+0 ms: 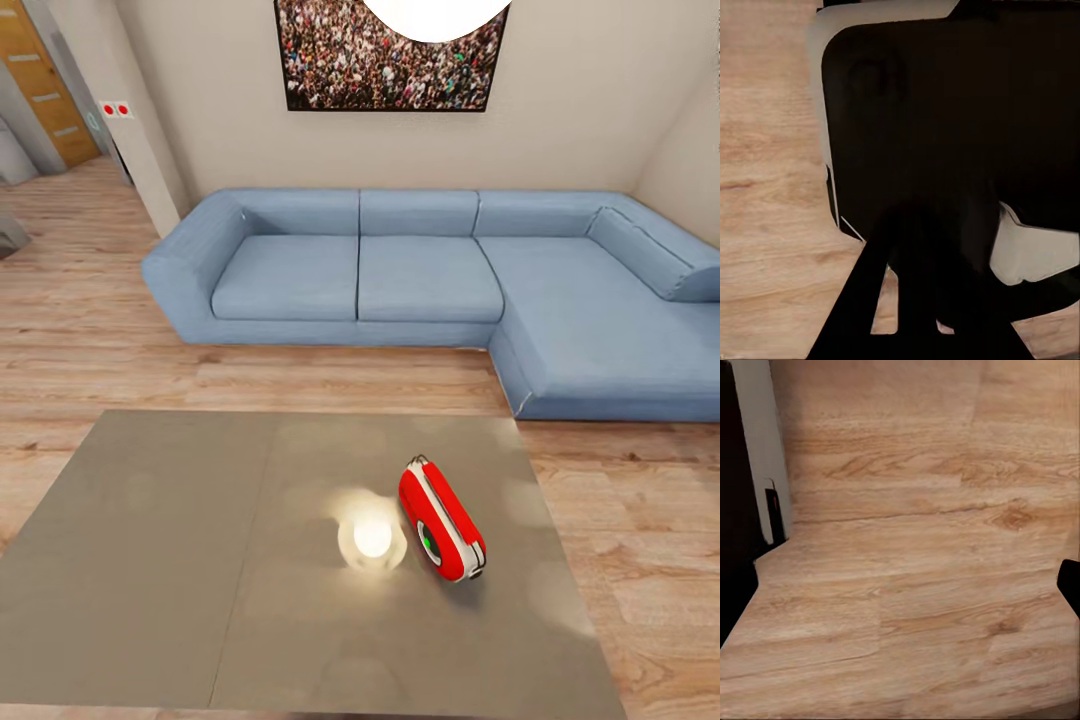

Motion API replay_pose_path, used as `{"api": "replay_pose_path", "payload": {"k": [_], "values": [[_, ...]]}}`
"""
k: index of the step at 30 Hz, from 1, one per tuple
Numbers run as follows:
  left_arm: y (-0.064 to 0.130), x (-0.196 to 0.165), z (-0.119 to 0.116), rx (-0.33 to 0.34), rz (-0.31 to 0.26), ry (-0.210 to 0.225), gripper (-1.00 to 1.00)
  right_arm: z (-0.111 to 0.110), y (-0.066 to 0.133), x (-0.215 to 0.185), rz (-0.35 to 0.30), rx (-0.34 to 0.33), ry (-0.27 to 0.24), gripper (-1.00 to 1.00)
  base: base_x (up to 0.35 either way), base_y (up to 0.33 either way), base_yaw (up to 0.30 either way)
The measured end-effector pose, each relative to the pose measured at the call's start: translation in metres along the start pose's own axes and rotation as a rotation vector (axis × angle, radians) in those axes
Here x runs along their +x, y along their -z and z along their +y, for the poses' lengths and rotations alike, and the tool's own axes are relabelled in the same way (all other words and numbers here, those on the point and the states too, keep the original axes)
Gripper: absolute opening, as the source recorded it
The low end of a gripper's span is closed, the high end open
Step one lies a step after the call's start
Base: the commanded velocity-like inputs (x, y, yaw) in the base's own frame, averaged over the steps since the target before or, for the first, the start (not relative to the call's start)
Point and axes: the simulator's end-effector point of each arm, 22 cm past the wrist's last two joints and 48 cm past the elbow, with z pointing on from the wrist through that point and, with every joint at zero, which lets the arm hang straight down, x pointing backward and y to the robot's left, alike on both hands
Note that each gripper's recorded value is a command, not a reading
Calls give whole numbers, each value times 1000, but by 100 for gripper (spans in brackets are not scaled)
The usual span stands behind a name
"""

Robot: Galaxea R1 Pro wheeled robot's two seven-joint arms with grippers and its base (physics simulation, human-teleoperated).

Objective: Turn on the radio receiver that's on the table in the living room.

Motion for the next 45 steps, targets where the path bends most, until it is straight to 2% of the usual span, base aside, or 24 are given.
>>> {"api": "replay_pose_path", "payload": {"k": [5, 8, 17, 24, 45], "values": [[-2, 15, 4, -55, 29, 18, -100, 27, 2, 16, 30, -19, 25, 100, 0, 0, 0], [-2, 25, 3, -62, 46, 28, -100, 34, 4, 22, 42, -26, 25, 100, 0, 0, 0], [-3, 25, -4, -71, 45, 36, -100, 68, 8, 34, 71, -68, 8, 100, 0, 0, 0], [-2, 26, 3, -102, 44, 40, -100, 71, 9, 31, 58, -74, 7, 100, 0, 0, 0], [1, 14, 2, -101, 12, 29, -100, 71, 8, 19, 26, -74, -2, 100, 0, 0, 0]]}}
